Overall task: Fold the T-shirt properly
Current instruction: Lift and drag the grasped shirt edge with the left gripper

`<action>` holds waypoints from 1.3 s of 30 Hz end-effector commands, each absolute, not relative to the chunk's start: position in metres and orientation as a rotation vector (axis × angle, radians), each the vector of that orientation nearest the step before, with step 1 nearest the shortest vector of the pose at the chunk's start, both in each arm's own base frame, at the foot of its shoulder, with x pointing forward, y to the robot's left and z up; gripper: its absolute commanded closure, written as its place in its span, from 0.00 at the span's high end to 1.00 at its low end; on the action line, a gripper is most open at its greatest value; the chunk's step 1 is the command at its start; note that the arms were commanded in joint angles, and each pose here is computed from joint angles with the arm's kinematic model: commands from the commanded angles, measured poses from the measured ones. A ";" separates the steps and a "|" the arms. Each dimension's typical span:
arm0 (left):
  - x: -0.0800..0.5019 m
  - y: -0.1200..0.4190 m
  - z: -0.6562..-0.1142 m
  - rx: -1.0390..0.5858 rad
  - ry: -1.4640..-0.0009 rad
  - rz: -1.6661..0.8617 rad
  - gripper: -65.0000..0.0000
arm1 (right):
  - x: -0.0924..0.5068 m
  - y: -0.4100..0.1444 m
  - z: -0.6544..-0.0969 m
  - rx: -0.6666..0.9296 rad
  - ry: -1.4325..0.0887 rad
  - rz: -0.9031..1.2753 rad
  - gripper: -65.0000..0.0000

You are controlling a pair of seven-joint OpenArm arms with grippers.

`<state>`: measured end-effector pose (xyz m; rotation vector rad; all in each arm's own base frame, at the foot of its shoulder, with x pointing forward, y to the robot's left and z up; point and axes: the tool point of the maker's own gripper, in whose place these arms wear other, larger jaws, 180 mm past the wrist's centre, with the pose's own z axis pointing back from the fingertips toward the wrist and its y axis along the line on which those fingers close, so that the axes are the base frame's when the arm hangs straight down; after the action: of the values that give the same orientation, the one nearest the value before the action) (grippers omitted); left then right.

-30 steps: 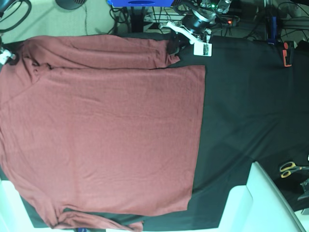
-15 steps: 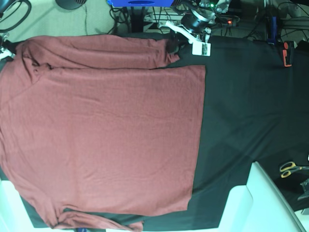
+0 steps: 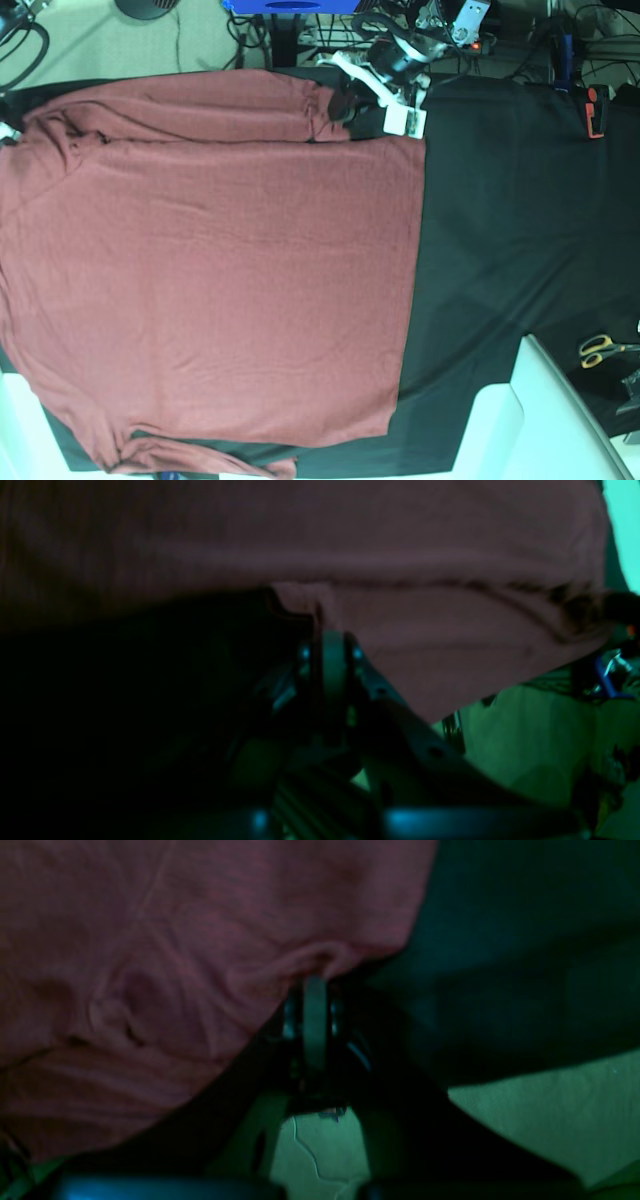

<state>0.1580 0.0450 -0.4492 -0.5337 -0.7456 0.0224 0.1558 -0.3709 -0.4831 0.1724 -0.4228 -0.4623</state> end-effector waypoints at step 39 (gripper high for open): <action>0.236 0.067 -0.414 -0.488 -0.801 -0.002 0.00 | 0.246 -0.373 -0.434 0.185 -0.541 -0.346 0.00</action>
<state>0.2293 0.0674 -0.4227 -0.4763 -0.7652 -0.0037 0.2301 -0.3586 -0.4521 0.2070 -0.4731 -0.3501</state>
